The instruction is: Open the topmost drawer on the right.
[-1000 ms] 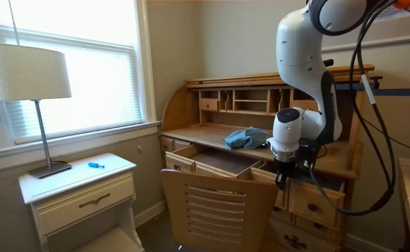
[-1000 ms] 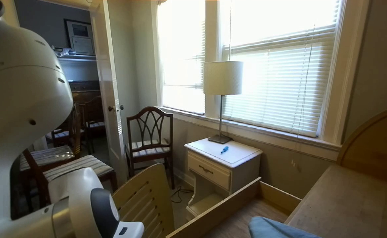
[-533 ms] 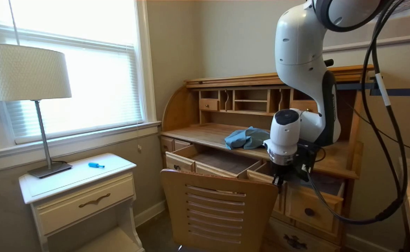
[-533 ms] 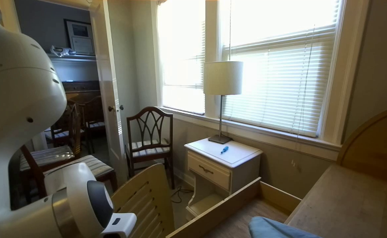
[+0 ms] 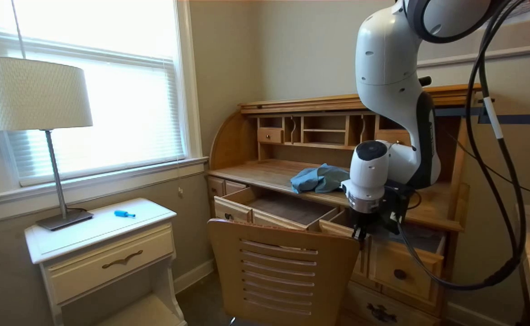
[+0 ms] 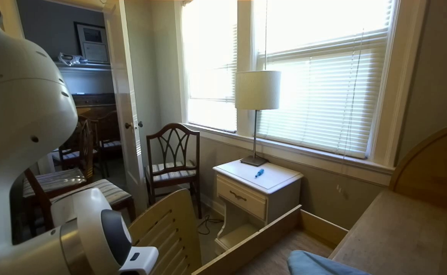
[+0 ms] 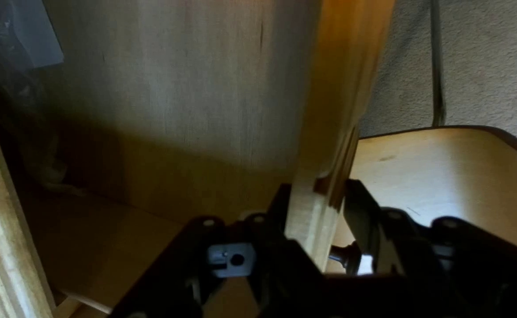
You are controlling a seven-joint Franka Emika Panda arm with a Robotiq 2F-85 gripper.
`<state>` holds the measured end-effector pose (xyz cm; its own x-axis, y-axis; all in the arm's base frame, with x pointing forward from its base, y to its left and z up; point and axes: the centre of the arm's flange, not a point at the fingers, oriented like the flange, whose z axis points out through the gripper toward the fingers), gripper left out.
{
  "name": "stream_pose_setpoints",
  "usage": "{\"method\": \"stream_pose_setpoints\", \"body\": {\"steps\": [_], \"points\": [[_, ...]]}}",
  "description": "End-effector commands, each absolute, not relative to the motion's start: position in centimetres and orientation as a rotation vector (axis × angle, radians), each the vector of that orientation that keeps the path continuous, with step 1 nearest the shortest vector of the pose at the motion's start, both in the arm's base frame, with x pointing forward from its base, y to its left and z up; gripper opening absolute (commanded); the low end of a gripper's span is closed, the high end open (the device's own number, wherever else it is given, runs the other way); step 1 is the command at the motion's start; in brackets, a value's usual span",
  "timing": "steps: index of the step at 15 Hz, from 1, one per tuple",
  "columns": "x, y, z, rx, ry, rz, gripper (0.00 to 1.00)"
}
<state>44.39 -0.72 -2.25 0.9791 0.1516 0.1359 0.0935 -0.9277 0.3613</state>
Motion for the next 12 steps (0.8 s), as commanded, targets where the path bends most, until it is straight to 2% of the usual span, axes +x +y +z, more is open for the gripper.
{"method": "stream_pose_setpoints", "body": {"steps": [1,2,3,4,8,9,10,11,12], "points": [[48.5,3.2,-0.9,2.807,0.262,0.414,0.60],[44.4,-0.8,-2.2,2.772,0.177,0.230,0.35],[44.6,-0.7,-2.1,2.772,0.180,0.240,0.38],[45.3,-1.8,-2.5,2.749,0.134,0.235,0.69],[41.8,-9.2,-6.2,2.721,-0.102,0.077,0.98],[41.2,-10.3,-6.9,2.724,-0.151,0.038,1.00],[40.6,-11.1,-7.5,2.738,-0.200,-0.003,0.61],[40.8,-11.0,-6.8,2.774,-0.240,-0.008,0.66],[40.8,-10.6,-6.9,2.792,-0.248,-0.020,0.65]]}}
